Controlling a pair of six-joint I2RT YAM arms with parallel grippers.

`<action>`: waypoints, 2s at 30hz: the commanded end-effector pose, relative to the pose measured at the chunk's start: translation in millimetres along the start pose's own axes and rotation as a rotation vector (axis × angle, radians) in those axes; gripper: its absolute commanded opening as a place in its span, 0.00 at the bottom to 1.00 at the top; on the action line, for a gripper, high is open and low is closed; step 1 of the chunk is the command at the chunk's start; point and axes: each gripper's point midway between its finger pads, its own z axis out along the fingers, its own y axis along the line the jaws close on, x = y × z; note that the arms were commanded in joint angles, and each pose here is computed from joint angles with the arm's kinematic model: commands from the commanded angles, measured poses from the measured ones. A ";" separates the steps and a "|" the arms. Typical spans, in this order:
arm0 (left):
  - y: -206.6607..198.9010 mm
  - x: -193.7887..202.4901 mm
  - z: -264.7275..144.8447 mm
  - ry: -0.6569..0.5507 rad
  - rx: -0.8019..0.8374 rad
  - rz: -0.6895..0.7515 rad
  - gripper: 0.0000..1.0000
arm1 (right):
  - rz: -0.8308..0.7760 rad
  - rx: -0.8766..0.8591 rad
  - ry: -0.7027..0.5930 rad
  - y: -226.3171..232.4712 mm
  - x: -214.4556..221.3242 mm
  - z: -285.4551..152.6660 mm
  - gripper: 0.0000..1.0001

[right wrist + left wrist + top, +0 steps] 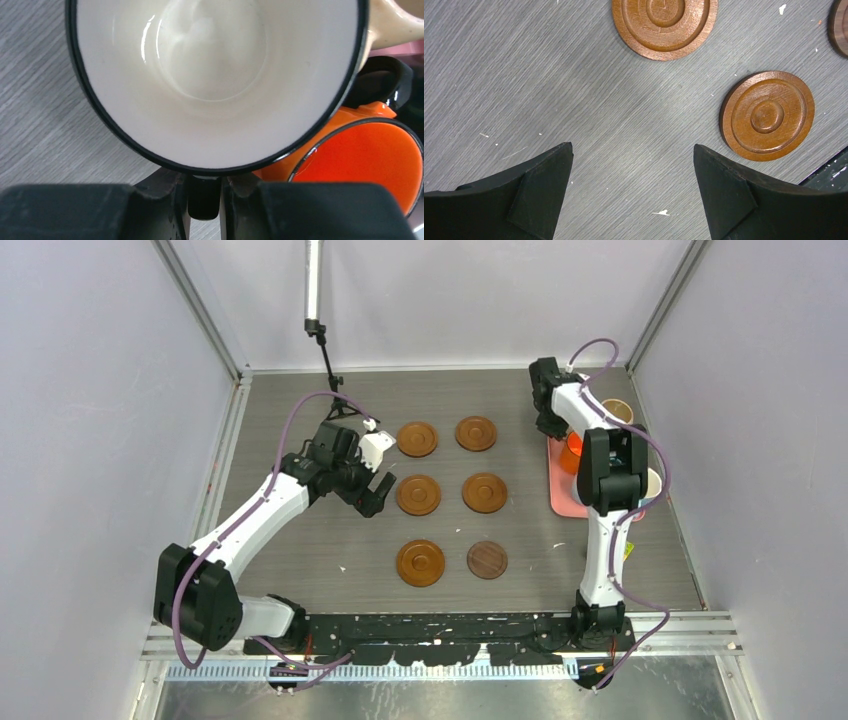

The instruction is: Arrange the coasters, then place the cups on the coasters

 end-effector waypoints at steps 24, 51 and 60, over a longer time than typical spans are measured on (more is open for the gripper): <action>2.2 -10.4 -9.4 -0.044 -0.013 0.016 0.93 | 0.019 -0.248 -0.250 -5.3 -43.3 -60.1 0.00; 4.7 -13.0 -9.7 -0.043 -0.022 0.020 0.93 | 0.005 -0.110 -0.120 -10.9 -17.0 -18.7 0.48; 5.1 -13.2 -8.6 -0.038 -0.021 0.020 0.93 | 0.047 -0.056 -0.124 -14.1 -20.8 -7.8 0.45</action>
